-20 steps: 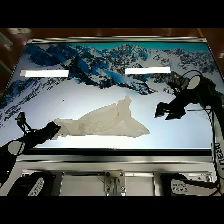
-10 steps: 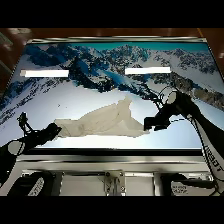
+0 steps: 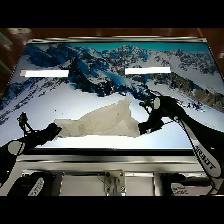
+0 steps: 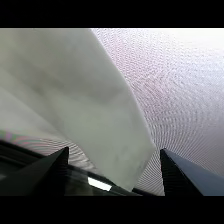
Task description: Fold the shirts.
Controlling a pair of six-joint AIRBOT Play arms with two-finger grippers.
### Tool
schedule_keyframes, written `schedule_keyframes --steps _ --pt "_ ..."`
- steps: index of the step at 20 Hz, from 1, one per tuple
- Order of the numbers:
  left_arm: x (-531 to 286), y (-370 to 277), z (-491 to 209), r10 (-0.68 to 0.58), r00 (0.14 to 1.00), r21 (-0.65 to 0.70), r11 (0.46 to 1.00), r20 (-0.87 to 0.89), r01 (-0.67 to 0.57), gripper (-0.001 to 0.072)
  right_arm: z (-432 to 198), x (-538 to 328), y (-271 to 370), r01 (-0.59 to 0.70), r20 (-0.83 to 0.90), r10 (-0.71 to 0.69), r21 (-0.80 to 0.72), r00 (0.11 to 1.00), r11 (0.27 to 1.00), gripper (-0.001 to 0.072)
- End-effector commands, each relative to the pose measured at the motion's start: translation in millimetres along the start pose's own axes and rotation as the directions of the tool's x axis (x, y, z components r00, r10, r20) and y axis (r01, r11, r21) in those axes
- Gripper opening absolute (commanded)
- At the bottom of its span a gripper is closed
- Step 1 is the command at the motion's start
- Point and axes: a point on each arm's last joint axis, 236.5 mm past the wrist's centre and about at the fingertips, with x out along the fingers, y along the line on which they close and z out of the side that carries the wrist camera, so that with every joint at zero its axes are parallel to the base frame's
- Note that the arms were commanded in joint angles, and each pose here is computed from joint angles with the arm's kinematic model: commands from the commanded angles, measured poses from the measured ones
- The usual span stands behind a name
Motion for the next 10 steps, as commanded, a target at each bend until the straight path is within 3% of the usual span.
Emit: schedule_keyframes --steps 1,4,5,8,10 --pt "0 0 0 0.001 1.0 0.0 1.0 0.0 -0.001 0.0052 7 2 -4 0.031 0.024 -0.032 0.023 0.999 0.999 0.0547" --pt "0 0 0 0.001 1.0 0.0 1.0 0.0 -0.001 0.0052 13 2 -5 0.036 0.051 -0.038 0.043 0.998 0.998 0.016" --pt "0 0 0 0.001 1.0 0.0 1.0 0.0 -0.001 0.0052 14 1 -5 0.036 0.053 -0.038 0.047 0.998 0.998 0.0066" --pt "-3 -6 6 -0.011 1.0 0.016 1.0 0.015 0.01 0.005 16 -8 0 0.019 0.077 -0.023 0.05 0.997 0.999 0.0063" --pt "-16 -28 27 -0.054 0.997 0.158 0.987 0.063 0.043 0.0049 26 -36 7 0.011 0.162 -0.017 0.042 0.987 0.999 0.0063"
